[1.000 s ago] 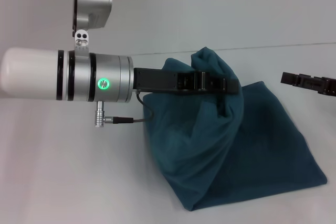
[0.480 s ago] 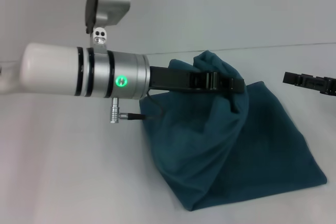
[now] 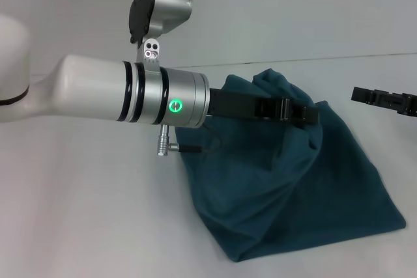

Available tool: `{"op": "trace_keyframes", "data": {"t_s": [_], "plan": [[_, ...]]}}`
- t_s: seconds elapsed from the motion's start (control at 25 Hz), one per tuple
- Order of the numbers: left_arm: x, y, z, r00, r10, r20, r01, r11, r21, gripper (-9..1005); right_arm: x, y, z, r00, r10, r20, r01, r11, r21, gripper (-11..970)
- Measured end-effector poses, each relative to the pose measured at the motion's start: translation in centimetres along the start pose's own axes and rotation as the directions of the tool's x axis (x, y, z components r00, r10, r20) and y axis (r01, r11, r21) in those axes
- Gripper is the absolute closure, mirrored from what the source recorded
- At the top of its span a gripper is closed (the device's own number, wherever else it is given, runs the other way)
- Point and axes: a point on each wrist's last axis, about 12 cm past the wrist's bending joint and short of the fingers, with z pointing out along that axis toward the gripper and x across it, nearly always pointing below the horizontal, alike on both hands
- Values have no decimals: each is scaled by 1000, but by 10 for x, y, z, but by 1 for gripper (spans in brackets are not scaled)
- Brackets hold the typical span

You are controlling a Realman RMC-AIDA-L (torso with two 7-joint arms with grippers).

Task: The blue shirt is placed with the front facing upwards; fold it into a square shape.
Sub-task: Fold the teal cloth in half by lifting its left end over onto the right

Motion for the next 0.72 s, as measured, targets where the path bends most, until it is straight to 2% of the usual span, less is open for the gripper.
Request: {"op": "trace_keyframes", "data": {"t_s": [0.28, 0.56, 0.72], "plan": [[-1, -5, 8, 999, 32, -30, -32, 999, -7, 873, -1, -1, -2, 1000, -2, 2, 2, 1000, 3, 39], [-2, -12, 25, 996, 79, -47, -80, 996, -26, 832, -8, -7, -21, 998, 10, 60, -11, 1000, 8, 39], [-4, -10, 24, 997, 69, -19, -70, 997, -42, 652, -10, -7, -26, 997, 18, 70, -17, 1000, -2, 39]]}}
